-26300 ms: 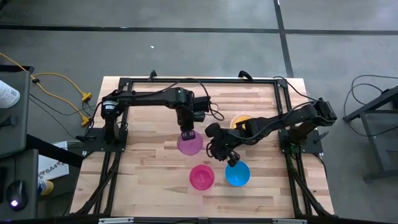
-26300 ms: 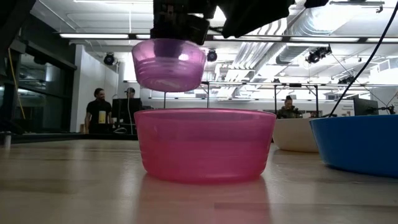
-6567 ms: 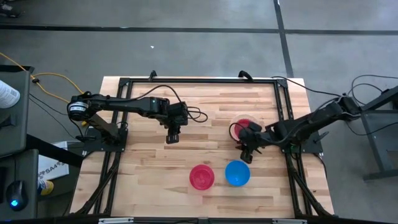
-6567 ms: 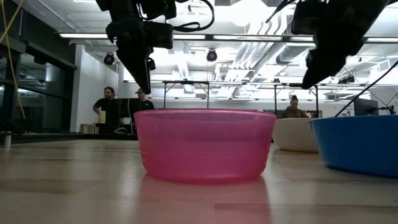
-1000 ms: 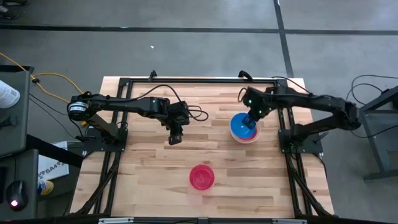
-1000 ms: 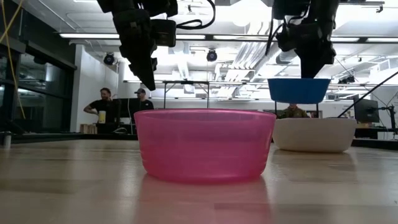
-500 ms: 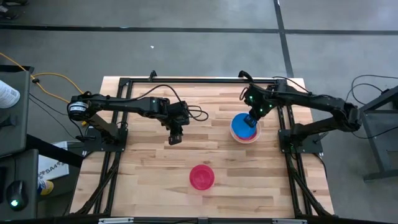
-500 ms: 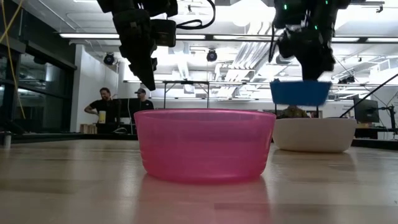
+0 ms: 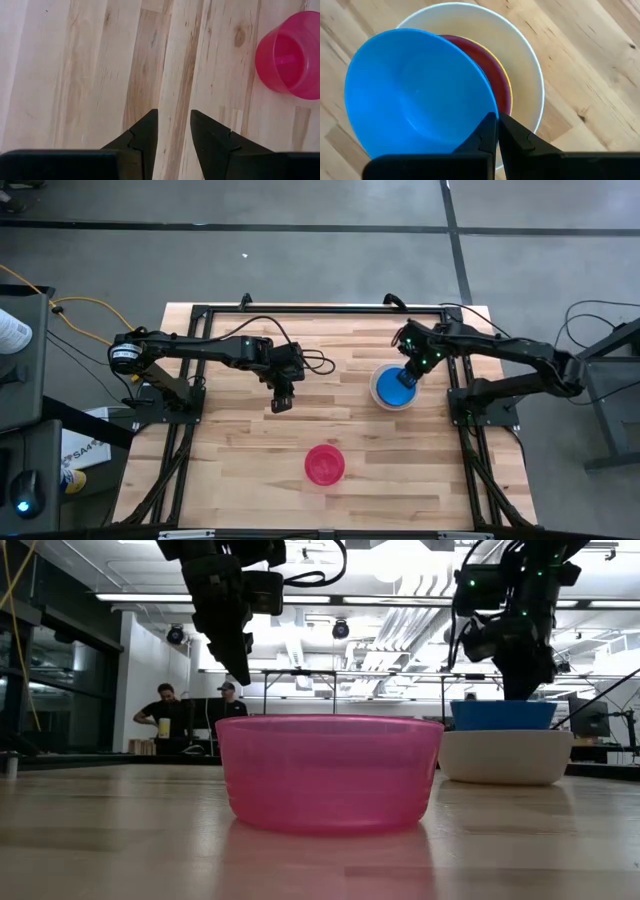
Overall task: Nest bowls inside each other
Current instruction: Stack the blue bowl on top of the violet bowl
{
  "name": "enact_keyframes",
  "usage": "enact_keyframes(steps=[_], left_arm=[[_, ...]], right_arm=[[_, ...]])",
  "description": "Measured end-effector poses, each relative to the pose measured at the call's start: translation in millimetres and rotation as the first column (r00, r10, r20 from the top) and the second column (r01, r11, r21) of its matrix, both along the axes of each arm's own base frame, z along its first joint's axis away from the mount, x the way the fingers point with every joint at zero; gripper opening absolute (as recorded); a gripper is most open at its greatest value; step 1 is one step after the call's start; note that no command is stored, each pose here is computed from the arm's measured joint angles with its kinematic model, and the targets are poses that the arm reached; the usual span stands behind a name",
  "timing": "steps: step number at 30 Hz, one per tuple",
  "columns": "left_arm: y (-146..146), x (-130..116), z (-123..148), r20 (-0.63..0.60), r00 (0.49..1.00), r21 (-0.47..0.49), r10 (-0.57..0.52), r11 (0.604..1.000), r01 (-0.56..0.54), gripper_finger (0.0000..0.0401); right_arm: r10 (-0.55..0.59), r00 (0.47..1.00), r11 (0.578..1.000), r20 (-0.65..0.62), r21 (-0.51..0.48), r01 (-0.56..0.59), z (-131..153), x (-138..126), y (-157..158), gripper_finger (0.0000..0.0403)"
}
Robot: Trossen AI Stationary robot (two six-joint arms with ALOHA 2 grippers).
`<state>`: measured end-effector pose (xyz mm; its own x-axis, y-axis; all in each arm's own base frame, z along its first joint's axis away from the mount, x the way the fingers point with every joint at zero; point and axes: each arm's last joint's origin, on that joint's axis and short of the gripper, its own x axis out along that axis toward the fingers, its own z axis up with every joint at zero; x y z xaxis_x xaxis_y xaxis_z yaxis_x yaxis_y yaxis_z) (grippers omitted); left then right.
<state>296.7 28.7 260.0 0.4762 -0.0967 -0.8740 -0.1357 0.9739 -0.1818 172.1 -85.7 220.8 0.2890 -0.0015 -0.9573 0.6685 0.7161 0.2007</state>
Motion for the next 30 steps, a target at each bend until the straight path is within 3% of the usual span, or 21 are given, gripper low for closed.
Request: enact_keyframes(steps=[12,30], left_arm=[[0.1,0.1,0.0,0.001,1.000,0.000,0.001,1.000,-0.001,0.0116],[0.0,0.1,0.1,0.001,1.000,0.000,0.001,1.000,-0.001,0.0116]], right_arm=[[-0.018,0.999,1.000,0.043,0.017,0.017,-2.9,-2.5,-8.0,0.0006],[-0.042,0.998,0.998,0.041,0.039,0.041,-3.1,-2.8,-7.3,0.0047]])
